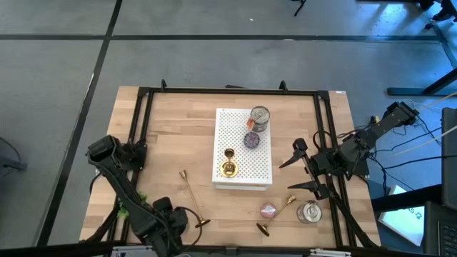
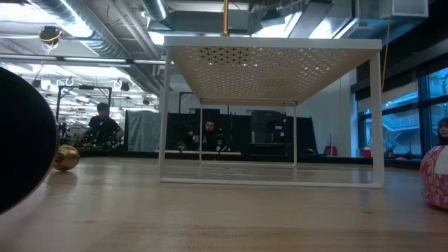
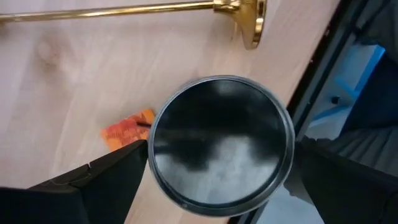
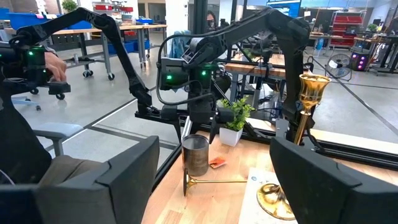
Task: Pick & Place candle stick holders
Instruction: Put the left silver scented candle on the shelf
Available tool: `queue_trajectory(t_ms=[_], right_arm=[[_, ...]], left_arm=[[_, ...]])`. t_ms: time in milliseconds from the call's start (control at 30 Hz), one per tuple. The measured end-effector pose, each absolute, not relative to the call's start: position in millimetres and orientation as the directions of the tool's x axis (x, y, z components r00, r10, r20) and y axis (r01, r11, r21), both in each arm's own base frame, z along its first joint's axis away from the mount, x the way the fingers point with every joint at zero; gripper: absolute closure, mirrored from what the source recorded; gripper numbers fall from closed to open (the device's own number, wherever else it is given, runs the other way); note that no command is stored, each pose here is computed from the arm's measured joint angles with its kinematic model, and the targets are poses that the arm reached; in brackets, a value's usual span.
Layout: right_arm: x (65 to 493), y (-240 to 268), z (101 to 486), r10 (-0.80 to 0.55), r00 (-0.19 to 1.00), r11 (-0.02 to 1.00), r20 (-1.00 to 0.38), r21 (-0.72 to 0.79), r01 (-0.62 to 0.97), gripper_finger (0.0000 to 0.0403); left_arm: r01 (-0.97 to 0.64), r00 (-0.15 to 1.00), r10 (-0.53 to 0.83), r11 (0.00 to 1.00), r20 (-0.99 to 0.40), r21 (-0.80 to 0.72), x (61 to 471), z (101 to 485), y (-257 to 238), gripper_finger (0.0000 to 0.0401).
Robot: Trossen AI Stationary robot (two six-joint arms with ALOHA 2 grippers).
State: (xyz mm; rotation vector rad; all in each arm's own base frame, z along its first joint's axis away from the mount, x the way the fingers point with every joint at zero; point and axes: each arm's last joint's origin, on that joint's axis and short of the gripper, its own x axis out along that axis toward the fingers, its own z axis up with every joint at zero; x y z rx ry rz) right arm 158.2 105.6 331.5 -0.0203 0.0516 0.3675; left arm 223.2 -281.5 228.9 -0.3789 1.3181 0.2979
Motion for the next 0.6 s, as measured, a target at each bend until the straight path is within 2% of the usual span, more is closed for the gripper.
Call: queue_trajectory(t_ms=[333, 600], right_arm=[[158, 106, 331, 0.359, 0.932, 0.933, -0.054, -0.01, -0.36, 0.0094], [158, 106, 331, 0.359, 0.932, 0.933, -0.054, -0.01, -0.36, 0.0094]], left_arm=[[-0.42, 0.256, 0.027, 0.904, -0.966, -0.085, 224, 229, -280, 0.0001], [-0.415, 0.22, 0.063, 0.909, -0.974, -0.035, 227, 211, -286, 0.0001]])
